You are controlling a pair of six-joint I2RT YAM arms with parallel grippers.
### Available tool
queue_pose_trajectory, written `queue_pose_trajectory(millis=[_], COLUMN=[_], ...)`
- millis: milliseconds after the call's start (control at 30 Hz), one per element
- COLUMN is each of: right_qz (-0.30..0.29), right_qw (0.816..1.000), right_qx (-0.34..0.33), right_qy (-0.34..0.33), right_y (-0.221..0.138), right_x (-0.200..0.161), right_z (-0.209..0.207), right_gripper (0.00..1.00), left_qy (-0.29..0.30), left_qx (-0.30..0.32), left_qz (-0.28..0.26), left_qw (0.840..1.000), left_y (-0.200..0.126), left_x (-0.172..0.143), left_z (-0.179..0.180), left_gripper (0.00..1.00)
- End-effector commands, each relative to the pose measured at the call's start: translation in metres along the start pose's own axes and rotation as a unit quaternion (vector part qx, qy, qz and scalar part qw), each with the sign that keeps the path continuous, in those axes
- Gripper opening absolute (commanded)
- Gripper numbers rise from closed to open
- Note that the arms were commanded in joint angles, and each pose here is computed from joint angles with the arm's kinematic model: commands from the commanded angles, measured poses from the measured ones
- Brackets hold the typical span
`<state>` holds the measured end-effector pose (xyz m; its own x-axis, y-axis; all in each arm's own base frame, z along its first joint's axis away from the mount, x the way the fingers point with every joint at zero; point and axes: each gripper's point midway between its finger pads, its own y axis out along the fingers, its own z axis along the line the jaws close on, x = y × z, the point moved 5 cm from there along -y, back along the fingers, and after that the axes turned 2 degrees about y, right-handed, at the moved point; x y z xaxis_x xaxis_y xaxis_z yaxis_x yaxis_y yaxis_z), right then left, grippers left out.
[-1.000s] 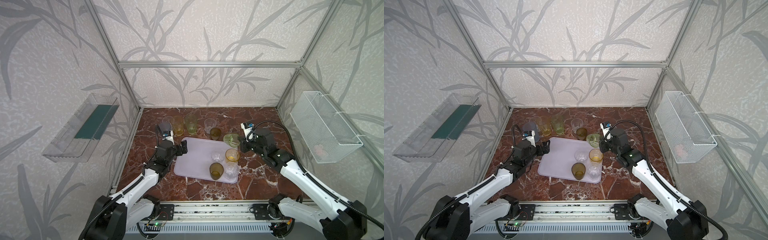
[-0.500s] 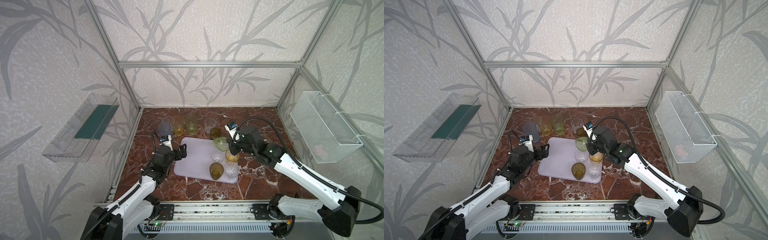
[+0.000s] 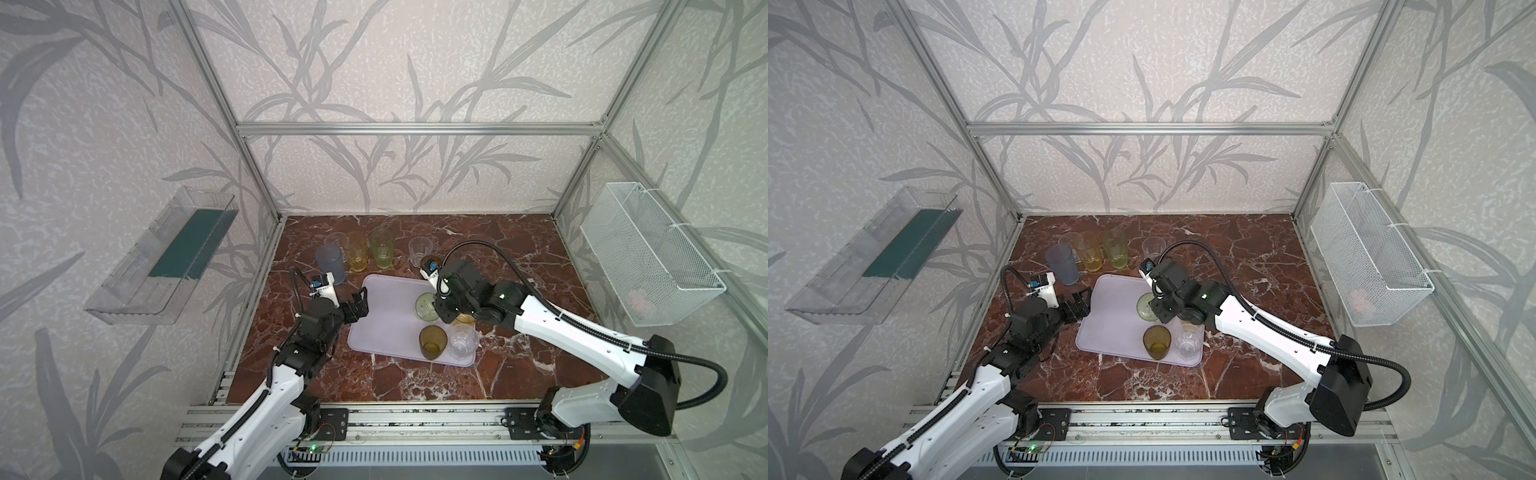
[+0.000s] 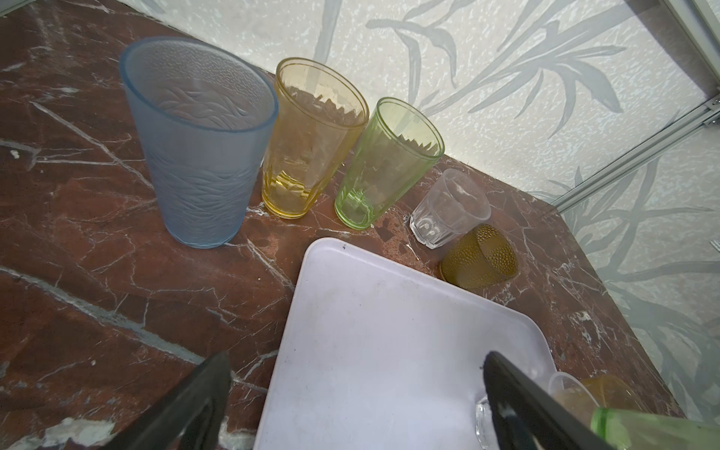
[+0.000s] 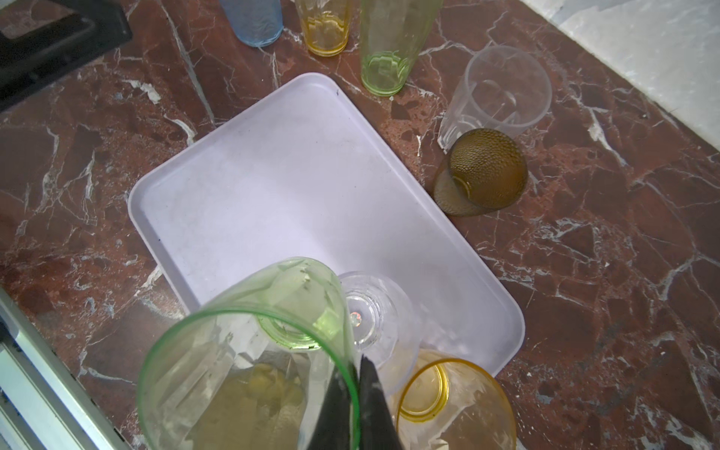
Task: Place the glasses into the tray
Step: Place the glass on the tray.
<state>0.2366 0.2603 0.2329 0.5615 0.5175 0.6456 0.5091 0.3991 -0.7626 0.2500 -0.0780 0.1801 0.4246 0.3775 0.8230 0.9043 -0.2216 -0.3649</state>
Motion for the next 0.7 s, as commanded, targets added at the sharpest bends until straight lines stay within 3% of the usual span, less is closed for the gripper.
queue_pose_trajectory(millis=[0,667], right_qz=[-0.007,0.016], right_qw=[1.0,0.999], right_qx=[-0.002,0.015], right_qy=[0.002,0.032], right_y=[-0.008,0.011], right_x=[0.008,0.006], right_z=[0.001,0.015], right_gripper=[0.0,0.0], left_qy=[-0.009,-0.018], left_qx=[0.013,0.007], left_qz=[0.001,0.006], left_qw=[1.0,1.0], left_y=[-0.001,-0.002], left_x=[-0.003,-0.005], left_z=[0.006,0.005], left_gripper=[0.99,0.99])
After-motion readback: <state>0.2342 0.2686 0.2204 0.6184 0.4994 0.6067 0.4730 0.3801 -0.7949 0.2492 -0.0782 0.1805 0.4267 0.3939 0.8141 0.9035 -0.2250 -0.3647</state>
